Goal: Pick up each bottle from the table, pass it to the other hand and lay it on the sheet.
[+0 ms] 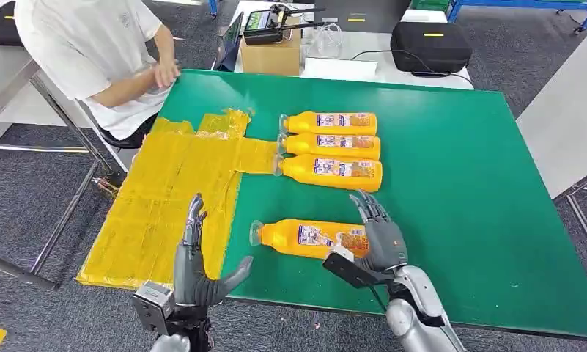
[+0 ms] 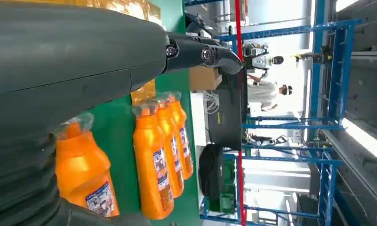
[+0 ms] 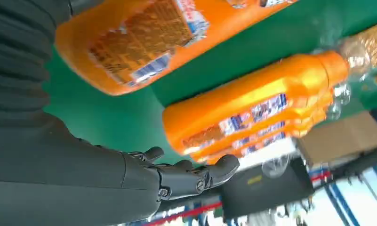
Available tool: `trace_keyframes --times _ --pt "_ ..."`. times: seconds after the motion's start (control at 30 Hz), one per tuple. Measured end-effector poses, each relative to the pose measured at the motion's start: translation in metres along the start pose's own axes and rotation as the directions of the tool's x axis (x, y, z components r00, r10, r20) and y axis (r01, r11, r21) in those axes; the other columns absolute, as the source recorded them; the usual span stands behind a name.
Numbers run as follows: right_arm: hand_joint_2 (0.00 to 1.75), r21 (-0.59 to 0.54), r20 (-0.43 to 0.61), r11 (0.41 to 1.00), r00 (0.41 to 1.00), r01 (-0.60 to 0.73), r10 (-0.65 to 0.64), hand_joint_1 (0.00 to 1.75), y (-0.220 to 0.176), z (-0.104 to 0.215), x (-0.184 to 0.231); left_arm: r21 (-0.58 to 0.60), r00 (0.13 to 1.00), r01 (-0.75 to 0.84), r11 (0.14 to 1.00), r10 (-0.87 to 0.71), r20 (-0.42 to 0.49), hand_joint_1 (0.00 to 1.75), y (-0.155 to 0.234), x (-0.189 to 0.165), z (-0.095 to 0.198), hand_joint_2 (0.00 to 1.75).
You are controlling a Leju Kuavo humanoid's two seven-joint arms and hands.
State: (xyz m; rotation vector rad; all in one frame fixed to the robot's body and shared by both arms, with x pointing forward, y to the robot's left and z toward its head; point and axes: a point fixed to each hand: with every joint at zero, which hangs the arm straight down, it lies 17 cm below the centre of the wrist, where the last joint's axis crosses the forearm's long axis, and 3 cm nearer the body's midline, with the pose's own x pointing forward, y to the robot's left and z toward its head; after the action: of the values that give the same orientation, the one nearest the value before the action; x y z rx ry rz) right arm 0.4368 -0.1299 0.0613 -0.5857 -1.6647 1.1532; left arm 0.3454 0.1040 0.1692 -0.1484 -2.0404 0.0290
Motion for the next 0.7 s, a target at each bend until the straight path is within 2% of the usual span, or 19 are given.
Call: trace_keyframes --times 0.2,0.37,0.57,0.7 --pt "1.75 0.07 0.011 0.998 1.0 -0.005 0.004 0.0 0.015 -0.008 0.0 -0.007 1.0 -0.002 1.0 0.002 0.004 0.0 -0.003 0.0 -0.004 1.75" --pt "1.75 0.13 0.014 0.987 0.996 -0.092 0.091 0.0 0.033 -0.01 0.0 -0.004 1.0 0.001 1.0 -0.001 0.003 0.0 -0.002 -0.001 -0.004 1.75" --pt "1.75 0.254 0.029 0.959 0.992 -0.129 0.125 0.0 0.055 -0.014 0.005 -0.002 1.0 0.0 1.0 0.0 -0.008 0.0 0.0 -0.003 -0.005 1.75" --pt "1.75 0.295 0.02 0.929 0.974 -0.222 0.227 0.0 0.06 -0.018 -0.001 0.001 1.0 0.003 1.0 -0.003 -0.008 0.0 0.001 -0.003 -0.005 1.75"
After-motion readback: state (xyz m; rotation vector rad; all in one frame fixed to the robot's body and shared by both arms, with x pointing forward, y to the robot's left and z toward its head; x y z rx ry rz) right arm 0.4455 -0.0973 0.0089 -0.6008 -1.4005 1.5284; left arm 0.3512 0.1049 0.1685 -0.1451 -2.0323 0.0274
